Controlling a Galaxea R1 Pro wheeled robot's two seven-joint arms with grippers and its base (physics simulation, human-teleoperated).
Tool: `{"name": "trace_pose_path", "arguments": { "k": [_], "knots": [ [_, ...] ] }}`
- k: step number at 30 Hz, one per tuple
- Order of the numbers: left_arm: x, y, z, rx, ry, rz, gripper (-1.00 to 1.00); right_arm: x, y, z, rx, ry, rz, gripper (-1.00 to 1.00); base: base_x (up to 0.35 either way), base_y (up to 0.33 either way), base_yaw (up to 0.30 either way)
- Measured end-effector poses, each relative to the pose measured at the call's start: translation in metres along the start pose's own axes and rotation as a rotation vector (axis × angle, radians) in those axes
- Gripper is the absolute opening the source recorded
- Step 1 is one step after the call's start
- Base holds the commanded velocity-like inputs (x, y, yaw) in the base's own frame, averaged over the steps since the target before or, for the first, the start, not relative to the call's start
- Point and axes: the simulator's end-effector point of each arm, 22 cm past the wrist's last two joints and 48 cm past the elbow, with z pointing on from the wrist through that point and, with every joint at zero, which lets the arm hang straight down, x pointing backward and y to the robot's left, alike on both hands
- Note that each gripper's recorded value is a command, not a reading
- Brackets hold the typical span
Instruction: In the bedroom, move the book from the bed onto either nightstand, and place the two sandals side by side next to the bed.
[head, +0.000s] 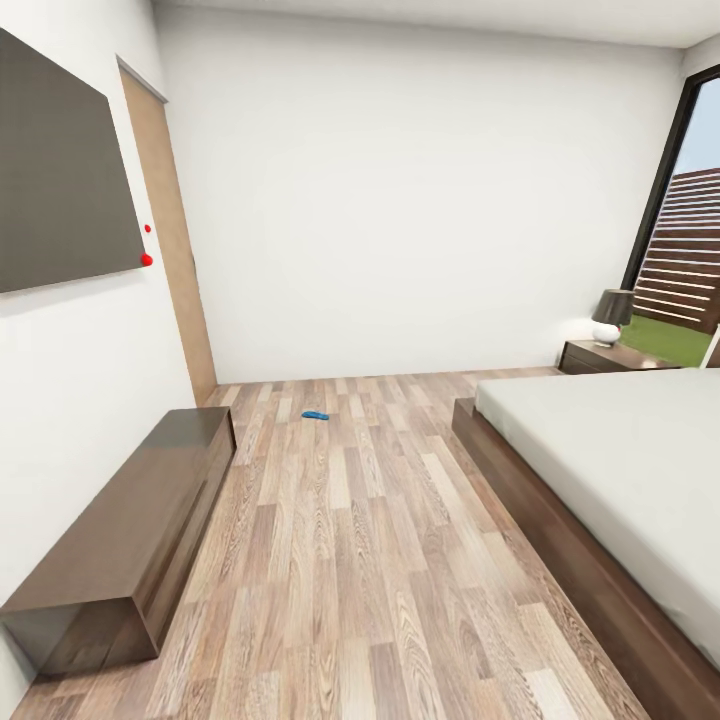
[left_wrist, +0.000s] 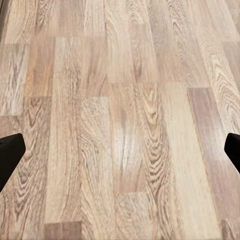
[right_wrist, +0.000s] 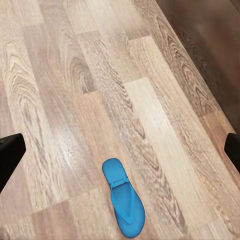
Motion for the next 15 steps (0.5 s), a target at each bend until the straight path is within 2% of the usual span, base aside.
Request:
{"name": "trace_pose_path", "arguments": {
  "k": [9,10,13,14,15],
  "knots": [
    [-0.001,0.000,0.000,0.001,-0.001,-0.001,1.00,0.002,0.000,0.000,0.003,0.010,-0.005,1.00,0.000,0.000,0.000],
    [-0.001,-0.001,0.000,0.003,-0.001,-0.001,1.00,0.021,-0.006,-0.001,0.009,0.085,-0.008,1.00,0.000,0.000,0.000],
    [-0.001,-0.002,0.000,0.004,-0.001,-0.001,1.00,0.038,-0.019,-0.002,0.022,0.178,-0.019,1.00,0.000,0.000,0.000],
    [-0.001,-0.002,0.000,0.005,-0.001,0.000,1.00,0.051,-0.032,-0.005,0.036,0.269,-0.027,1.00,0.000,0.000,0.000],
    [-0.001,-0.002,0.000,0.005,-0.001,0.000,1.00,0.054,-0.039,-0.006,0.044,0.305,-0.031,1.00,0.000,0.000,0.000]
  ]
}}
